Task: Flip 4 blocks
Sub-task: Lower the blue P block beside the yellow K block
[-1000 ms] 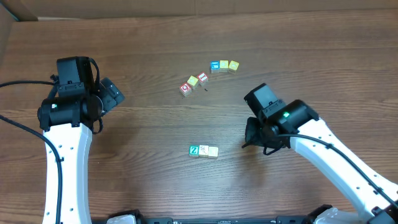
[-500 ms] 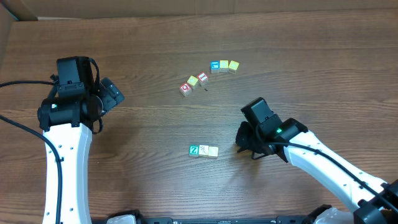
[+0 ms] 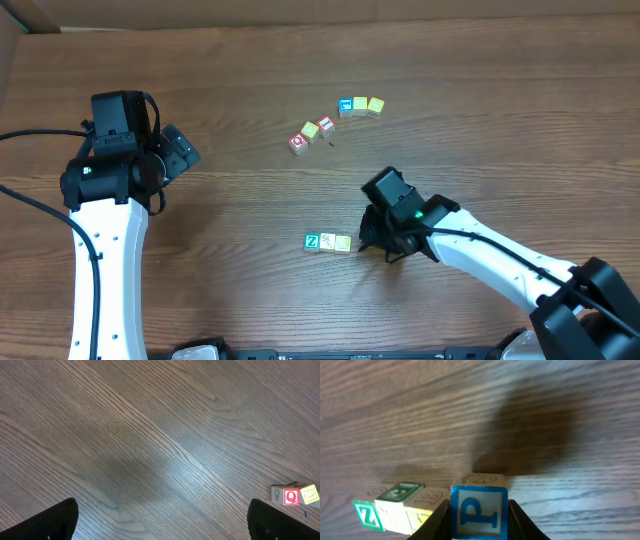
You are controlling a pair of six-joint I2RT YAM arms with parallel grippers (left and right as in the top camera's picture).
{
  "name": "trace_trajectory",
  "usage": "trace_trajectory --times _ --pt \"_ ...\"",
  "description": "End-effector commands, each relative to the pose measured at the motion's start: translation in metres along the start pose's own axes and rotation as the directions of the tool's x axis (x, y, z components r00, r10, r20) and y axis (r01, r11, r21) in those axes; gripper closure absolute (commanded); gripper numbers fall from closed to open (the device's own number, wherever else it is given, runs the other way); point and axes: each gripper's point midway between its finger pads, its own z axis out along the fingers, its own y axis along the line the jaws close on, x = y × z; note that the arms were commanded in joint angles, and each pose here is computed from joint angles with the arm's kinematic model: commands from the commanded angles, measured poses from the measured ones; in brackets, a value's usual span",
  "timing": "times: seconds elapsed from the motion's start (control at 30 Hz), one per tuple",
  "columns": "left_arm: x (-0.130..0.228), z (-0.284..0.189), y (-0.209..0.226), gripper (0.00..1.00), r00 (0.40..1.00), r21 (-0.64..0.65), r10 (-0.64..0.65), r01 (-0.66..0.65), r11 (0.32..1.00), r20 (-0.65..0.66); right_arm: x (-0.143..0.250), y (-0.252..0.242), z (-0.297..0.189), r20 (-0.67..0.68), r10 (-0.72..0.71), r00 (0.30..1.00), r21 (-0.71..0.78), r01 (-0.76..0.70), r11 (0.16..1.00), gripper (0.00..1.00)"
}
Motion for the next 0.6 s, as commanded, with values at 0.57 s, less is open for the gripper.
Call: trace_trajectory --times 0.57 --pt "-0.0047 -0.0004 0.0009 0.0 1.0 -0.01 -0.009 0.01 1.0 0.012 0.0172 0.0054 0.0037 -0.035 0.004 0.999 0.001 -0.004 1.0 0.66"
